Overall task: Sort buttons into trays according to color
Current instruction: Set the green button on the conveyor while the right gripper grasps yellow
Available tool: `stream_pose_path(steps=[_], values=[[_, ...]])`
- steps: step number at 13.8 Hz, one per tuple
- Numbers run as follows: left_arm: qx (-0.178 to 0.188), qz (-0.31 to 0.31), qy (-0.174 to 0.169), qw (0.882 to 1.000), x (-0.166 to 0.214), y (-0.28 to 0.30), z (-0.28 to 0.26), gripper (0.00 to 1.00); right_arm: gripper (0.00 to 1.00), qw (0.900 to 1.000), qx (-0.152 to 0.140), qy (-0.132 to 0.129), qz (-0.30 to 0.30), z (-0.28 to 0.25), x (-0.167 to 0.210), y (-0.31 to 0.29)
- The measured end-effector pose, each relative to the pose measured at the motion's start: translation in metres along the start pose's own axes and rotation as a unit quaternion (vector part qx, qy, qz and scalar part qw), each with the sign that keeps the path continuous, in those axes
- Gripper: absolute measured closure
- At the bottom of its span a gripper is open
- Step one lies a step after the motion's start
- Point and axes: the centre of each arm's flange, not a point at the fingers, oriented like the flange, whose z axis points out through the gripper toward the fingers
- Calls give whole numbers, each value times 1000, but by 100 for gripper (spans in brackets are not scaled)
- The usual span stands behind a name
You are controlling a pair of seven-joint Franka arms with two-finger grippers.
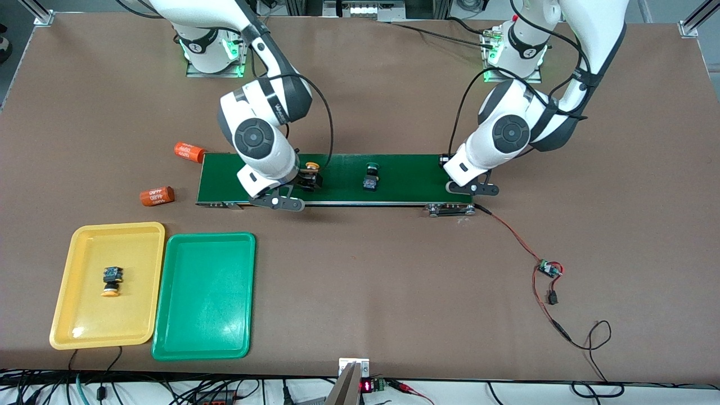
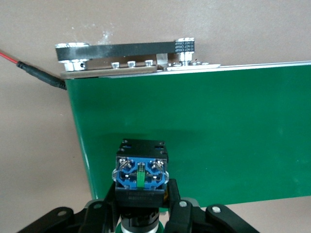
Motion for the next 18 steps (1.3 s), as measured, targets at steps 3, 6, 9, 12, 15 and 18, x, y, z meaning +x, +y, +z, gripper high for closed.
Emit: stream_pose_path(steps=[3, 6, 9, 12, 15, 18], values=[[-9, -7, 10, 1000, 0, 5, 12, 59, 0, 1000, -12, -11, -6, 19, -8, -5], [-12, -9, 7, 1000, -1, 8, 20, 59, 3, 1000, -19, -18, -3, 29, -8, 1], [-17, -12, 10, 1000, 3, 7, 24, 50, 12, 999, -30, -29, -8, 47, -4, 9], [-26, -13, 47, 998, 12, 10, -4, 24, 30, 999, -34, -36, -15, 56, 1, 16], [-28, -39, 109, 993, 34, -12, -77, 0, 59, 999, -32, -35, -14, 50, 3, 18], [-24, -85, 143, 986, 59, -65, -131, 0, 59, 999, -19, -28, -16, 17, 25, 39]])
